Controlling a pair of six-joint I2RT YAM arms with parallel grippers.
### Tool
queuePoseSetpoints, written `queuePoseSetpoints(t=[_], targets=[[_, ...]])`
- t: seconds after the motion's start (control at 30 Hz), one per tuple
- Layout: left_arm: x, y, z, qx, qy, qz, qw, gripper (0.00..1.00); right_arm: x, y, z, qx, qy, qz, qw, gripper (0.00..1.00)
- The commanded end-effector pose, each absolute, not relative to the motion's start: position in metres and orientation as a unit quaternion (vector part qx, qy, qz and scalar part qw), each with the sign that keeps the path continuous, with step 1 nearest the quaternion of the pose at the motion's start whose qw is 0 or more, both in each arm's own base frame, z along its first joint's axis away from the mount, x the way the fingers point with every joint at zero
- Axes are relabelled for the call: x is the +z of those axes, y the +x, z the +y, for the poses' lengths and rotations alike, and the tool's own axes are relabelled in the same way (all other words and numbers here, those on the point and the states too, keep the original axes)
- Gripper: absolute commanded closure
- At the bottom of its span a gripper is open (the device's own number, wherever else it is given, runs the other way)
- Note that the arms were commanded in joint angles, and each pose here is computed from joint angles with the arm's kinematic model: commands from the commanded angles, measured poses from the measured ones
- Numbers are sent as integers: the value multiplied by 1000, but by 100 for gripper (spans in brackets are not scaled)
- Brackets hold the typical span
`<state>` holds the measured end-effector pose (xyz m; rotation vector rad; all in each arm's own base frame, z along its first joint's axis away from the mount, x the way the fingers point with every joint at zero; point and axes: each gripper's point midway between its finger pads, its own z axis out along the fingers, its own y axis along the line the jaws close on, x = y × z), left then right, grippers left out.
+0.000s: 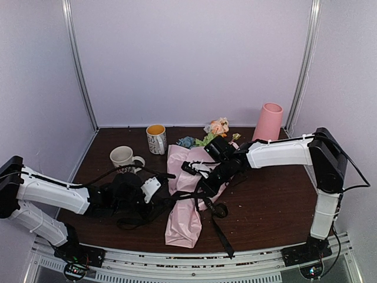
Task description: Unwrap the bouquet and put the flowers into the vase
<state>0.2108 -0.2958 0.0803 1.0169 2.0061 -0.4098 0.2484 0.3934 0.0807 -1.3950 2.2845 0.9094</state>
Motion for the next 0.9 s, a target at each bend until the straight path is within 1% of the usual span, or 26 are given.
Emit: queuePoseSetpoints(t=[0.0, 0.27, 0.33, 0.37, 0.43, 0.5, 0.53, 0.57, 0.63, 0.77, 0.87], targets=[[71, 212, -292, -154, 402, 804, 411, 100, 104, 258, 379, 334, -465, 800, 180, 93], [56, 208, -278, -134, 397, 817, 395, 100, 109, 265, 345, 331, -439, 813, 192, 95], [54, 208, -278, -134, 397, 820, 391, 100, 111, 261, 343, 327, -451, 806, 200, 95], [54, 208, -279, -136, 396, 819, 391, 97, 117, 257, 346, 332, -460, 797, 205, 92], [59, 208, -281, -141, 394, 816, 397, 92, 131, 242, 358, 355, -487, 771, 204, 82], [68, 208, -283, -149, 393, 810, 408, 90, 143, 229, 373, 369, -511, 750, 202, 67], [72, 208, -284, -154, 392, 807, 415, 90, 146, 226, 380, 371, -519, 744, 198, 62], [76, 208, -284, -157, 391, 803, 420, 89, 143, 223, 386, 369, -523, 745, 186, 60], [82, 209, -285, -160, 391, 800, 427, 86, 137, 225, 399, 368, -522, 752, 165, 56], [87, 203, -281, -168, 388, 797, 431, 77, 111, 227, 421, 387, -513, 761, 91, 52], [87, 195, -273, -171, 386, 797, 432, 71, 104, 224, 433, 405, -510, 755, 70, 50]])
